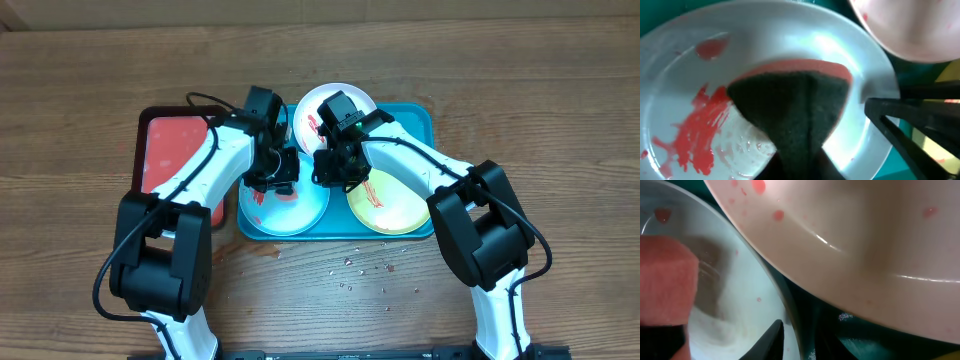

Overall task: Clean dirty plates on tray and stack at the side
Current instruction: 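Scrub the light blue plate with the sponge in the left gripper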

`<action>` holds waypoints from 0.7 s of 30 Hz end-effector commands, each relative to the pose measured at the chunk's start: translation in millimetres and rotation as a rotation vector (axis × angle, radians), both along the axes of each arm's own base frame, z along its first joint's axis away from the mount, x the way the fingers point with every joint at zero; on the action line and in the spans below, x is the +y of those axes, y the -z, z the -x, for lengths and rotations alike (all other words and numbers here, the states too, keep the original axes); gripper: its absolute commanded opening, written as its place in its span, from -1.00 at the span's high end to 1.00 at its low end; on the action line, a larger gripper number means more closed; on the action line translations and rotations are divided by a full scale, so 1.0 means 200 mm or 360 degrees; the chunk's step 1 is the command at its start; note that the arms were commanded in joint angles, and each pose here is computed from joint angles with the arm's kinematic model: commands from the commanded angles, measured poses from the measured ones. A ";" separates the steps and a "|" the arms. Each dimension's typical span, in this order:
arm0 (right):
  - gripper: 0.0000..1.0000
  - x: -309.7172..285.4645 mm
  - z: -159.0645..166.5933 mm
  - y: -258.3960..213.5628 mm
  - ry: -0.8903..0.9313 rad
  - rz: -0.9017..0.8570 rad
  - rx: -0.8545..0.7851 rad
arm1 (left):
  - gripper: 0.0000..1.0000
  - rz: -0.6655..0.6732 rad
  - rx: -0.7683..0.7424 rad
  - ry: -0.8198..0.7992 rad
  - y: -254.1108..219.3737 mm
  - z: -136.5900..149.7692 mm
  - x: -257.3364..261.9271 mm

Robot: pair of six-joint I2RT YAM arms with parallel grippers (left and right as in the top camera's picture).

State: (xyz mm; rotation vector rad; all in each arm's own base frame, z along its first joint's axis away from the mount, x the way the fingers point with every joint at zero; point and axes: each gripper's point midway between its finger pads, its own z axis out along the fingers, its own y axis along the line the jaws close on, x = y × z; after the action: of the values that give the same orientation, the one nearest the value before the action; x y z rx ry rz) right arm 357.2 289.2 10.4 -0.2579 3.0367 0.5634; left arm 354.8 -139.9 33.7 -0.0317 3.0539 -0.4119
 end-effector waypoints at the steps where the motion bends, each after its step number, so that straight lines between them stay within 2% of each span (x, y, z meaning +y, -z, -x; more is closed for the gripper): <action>1: 0.53 -0.03 0.00 0.04 0.0015 0.0038 0.0006 | 0.28 -0.0031 0.0007 0.0010 0.03 0.01 0.02; 3: 0.54 -0.03 0.00 0.04 0.0014 0.0038 0.0006 | -0.26 -0.0058 0.0018 0.0007 0.05 0.03 0.04; 7: 0.53 -0.03 0.00 0.04 0.0015 0.0039 0.0006 | -0.24 -0.0115 0.0024 0.0005 0.09 0.05 0.07; 11: 0.46 -0.03 0.00 0.04 0.0014 0.0038 0.0007 | -0.12 -0.0112 0.0012 0.0004 0.09 0.04 0.07; 17: 0.45 -0.03 0.00 0.04 0.0014 0.0038 0.0007 | 0.45 -0.0104 -0.0018 0.0003 0.08 0.02 0.06; 21: 0.45 -0.03 0.00 0.04 0.0014 0.0039 0.0007 | 0.69 -0.0097 -0.0039 0.0001 0.08 0.00 0.06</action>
State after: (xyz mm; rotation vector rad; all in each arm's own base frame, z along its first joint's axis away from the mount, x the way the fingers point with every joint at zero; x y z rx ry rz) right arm 357.5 289.5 10.5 -0.2571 3.0351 0.5650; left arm 354.3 -130.2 19.6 -0.0363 3.0411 -0.3321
